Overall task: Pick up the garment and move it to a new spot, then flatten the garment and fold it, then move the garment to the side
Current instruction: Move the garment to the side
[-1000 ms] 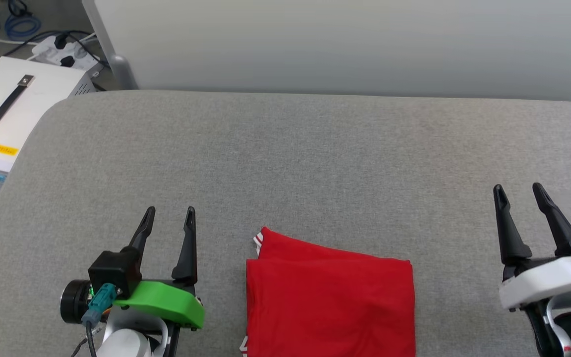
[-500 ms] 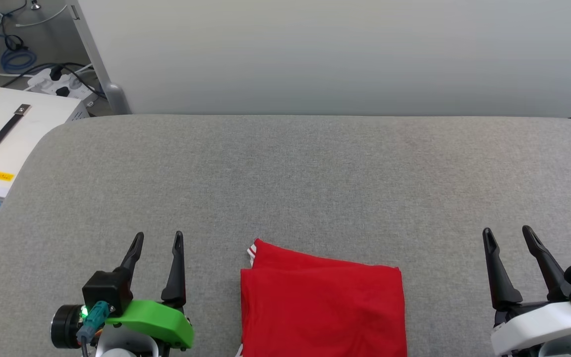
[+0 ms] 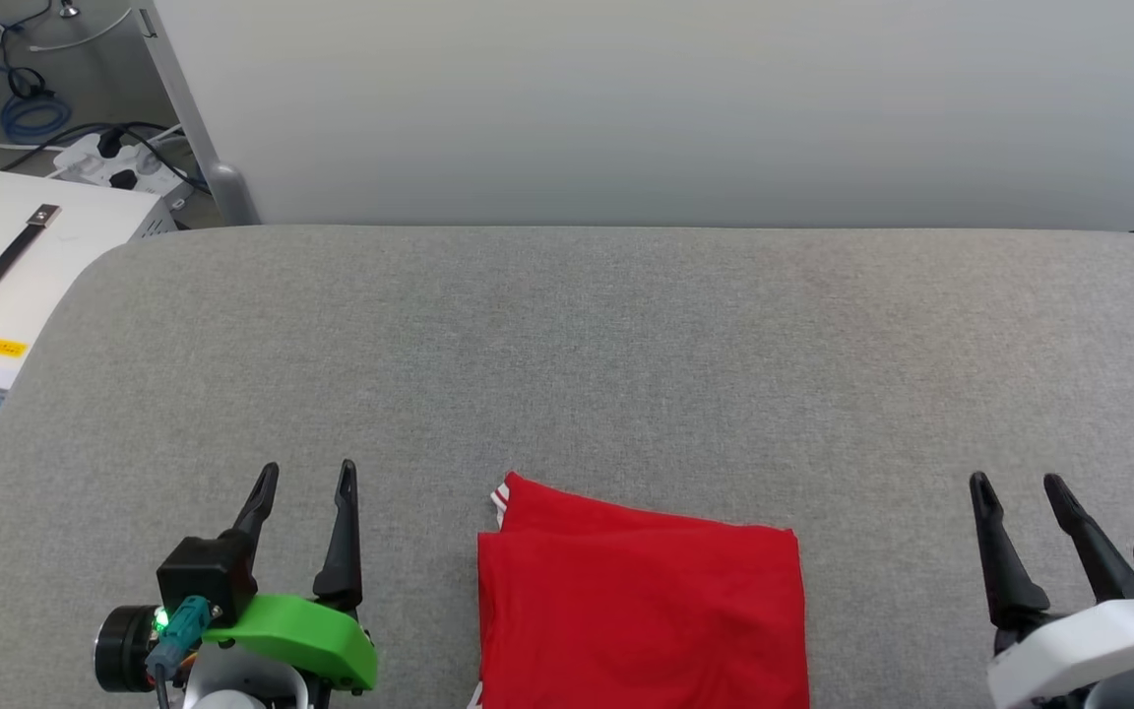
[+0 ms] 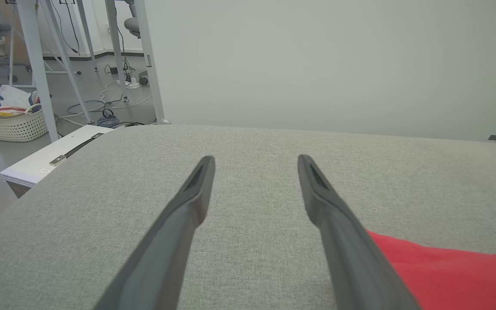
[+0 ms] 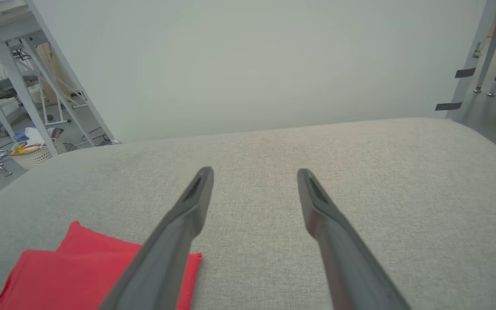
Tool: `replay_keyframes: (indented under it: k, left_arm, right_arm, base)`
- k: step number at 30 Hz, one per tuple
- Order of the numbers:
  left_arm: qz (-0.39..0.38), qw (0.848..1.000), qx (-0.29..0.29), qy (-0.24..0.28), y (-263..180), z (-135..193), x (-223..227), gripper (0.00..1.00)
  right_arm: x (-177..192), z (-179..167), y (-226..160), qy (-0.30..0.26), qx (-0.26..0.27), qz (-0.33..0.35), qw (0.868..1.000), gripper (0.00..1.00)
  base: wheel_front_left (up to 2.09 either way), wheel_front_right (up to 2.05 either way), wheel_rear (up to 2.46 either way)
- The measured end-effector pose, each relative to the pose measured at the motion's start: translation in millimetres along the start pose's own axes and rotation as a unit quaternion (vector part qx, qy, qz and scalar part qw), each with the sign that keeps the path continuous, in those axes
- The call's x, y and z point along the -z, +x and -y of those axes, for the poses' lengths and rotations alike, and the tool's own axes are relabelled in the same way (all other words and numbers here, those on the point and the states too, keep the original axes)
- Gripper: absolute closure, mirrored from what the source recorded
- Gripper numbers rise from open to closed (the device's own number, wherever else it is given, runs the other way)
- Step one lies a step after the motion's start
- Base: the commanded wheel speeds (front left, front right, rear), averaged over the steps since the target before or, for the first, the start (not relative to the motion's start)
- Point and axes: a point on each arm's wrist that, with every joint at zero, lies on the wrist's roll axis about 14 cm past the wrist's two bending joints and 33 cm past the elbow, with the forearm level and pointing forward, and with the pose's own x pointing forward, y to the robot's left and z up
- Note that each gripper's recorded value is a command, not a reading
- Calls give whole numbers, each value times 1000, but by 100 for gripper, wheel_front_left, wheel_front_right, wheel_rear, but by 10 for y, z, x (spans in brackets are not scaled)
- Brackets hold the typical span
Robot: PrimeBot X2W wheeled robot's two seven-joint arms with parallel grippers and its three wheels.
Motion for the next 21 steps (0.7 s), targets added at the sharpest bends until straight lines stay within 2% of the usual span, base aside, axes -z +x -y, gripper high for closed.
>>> replay_keyframes:
  k: [5,10,14,19,21]
  left_arm:
    - [-1,1000,-2,-1,43,-17,14,0]
    - [3,1000,0,-7,134,4,3,0]
    - [0,1000,-4,-10,194,-11,37,0]
    - [-6,1000,-10,-13,249,-40,101,0]
    - [-7,1000,-13,-12,272,-61,116,0]
  right_arm:
    - [391,359,-55,54,45,-88,994,0]
    - [847,459,-104,130,53,-196,971,0]
    - [1138,186,-71,176,4,-281,944,0]
    - [1457,-350,-145,221,-76,-381,895,0]
    - [1530,-514,-152,233,-100,-403,879,0]
  base:
    - [0,0,0]
    - [0,0,0]
    - [0,0,0]
    - [0,0,0]
    - [0,0,0]
